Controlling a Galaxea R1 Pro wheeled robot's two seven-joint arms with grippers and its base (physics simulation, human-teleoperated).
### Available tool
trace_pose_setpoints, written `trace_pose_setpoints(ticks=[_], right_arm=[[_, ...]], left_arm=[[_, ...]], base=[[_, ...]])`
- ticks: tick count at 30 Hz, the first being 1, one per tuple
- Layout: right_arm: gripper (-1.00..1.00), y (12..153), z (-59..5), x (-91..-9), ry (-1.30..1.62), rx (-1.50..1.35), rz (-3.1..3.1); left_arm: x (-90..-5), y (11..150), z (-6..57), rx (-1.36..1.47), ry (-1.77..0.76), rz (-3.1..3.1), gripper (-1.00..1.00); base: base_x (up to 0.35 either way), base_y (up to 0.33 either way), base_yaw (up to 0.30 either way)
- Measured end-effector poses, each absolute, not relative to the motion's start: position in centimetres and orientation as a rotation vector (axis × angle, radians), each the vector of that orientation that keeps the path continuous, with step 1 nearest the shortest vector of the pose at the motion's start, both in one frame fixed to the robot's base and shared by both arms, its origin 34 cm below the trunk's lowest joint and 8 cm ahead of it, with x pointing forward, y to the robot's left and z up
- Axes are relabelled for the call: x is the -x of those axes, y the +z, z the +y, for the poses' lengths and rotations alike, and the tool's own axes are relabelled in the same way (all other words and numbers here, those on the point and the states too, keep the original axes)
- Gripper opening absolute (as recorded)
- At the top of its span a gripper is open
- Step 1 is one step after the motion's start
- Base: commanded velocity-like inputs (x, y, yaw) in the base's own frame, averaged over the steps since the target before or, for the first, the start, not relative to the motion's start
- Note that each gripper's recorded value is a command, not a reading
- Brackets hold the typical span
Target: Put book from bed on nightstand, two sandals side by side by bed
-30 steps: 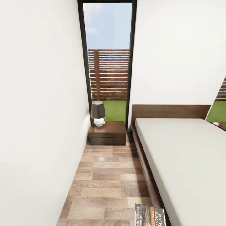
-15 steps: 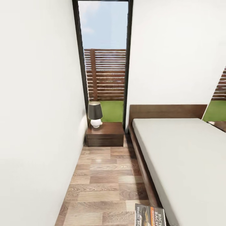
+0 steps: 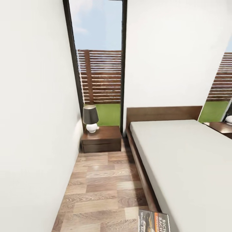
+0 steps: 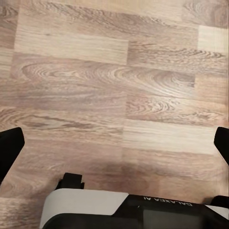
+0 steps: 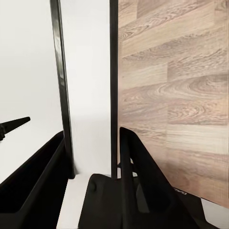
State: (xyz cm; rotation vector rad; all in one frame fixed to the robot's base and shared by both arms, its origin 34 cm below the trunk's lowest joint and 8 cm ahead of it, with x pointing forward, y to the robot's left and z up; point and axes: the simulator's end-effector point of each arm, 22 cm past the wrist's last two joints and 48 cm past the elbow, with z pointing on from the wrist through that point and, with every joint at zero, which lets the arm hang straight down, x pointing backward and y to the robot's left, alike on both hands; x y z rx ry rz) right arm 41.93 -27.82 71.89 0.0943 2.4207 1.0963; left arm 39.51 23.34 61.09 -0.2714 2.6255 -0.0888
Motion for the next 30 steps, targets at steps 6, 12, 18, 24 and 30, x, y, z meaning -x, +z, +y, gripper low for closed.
trace_pose_setpoints(ticks=[6,12,18,24,30], right_arm=[[-1.00,71.89,-27.82,-41.91,1.096,-0.094,2.421],[-1.00,71.89,-27.80,-41.91,1.097,-0.092,2.421],[-1.00,71.87,-27.80,-41.89,1.096,-0.091,2.422],[-1.00,71.83,-27.82,-41.87,1.095,-0.092,2.424],[-1.00,71.85,-27.80,-41.86,1.097,-0.091,2.423]], left_arm=[[-39.48,61.08,23.33,0.271,-0.089,2.626,1.00],[-39.49,61.09,23.33,0.271,-0.089,2.626,1.00],[-39.49,61.08,23.34,0.272,-0.089,2.626,1.00],[-39.46,61.07,23.34,0.271,-0.089,2.626,1.00],[-39.50,61.08,23.34,0.271,-0.089,2.626,1.00]], base=[[0.321,0.000,-0.001],[0.316,0.000,0.000],[0.284,0.000,0.000],[0.269,0.000,0.000],[0.268,0.000,0.001]])
